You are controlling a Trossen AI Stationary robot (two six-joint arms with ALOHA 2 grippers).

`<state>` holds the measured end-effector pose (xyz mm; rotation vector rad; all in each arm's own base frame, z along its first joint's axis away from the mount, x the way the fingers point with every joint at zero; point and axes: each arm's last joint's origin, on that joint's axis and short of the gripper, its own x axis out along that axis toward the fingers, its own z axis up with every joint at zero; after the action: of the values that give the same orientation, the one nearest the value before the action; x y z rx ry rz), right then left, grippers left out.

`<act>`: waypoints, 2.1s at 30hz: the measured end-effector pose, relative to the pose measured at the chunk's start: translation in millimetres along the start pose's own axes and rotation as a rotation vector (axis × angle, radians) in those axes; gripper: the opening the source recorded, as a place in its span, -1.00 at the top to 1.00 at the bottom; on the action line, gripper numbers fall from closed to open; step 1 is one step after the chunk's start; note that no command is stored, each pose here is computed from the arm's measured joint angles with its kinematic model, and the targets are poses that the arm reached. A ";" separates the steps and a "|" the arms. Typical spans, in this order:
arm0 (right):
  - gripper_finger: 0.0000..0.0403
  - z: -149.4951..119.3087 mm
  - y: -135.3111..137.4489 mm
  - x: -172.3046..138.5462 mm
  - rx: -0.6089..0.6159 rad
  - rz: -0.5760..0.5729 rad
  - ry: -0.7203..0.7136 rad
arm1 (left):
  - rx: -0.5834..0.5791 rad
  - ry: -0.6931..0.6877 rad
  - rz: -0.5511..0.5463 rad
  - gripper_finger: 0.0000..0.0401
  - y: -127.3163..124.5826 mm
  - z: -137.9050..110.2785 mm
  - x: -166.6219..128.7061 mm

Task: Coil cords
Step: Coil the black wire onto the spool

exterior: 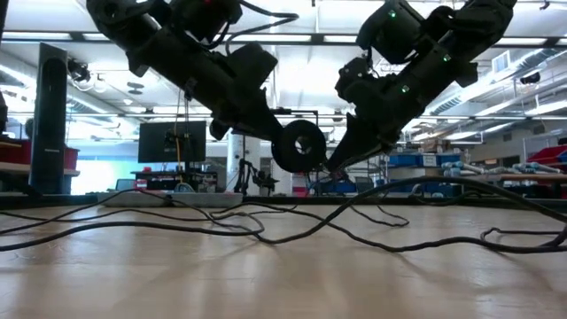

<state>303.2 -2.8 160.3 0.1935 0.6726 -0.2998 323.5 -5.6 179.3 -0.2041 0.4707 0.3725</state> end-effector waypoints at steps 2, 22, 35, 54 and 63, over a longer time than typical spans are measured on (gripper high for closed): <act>0.64 -1.2 0.2 -0.1 0.010 -0.003 0.012 | -0.003 0.001 -0.003 1.00 -0.1 0.0 0.0; 0.39 -23.7 -1.6 -4.3 0.033 -0.092 0.217 | -0.178 -0.172 0.090 1.00 32.2 -27.0 -52.5; 0.41 -44.3 -2.3 -18.9 0.020 -0.173 0.428 | -0.231 -0.255 0.064 1.00 41.8 -50.0 -60.1; 0.44 -10.3 5.2 -9.3 -0.005 -0.066 0.088 | -0.244 -0.286 0.047 1.00 38.4 -49.1 -62.3; 0.44 14.0 4.1 -39.0 -0.003 -0.052 -0.068 | -0.239 -0.244 0.080 1.00 40.2 -54.2 -60.9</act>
<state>283.8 5.5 196.2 0.1623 0.6109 -0.3533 235.5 -2.2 156.8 -0.3680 0.1935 0.5254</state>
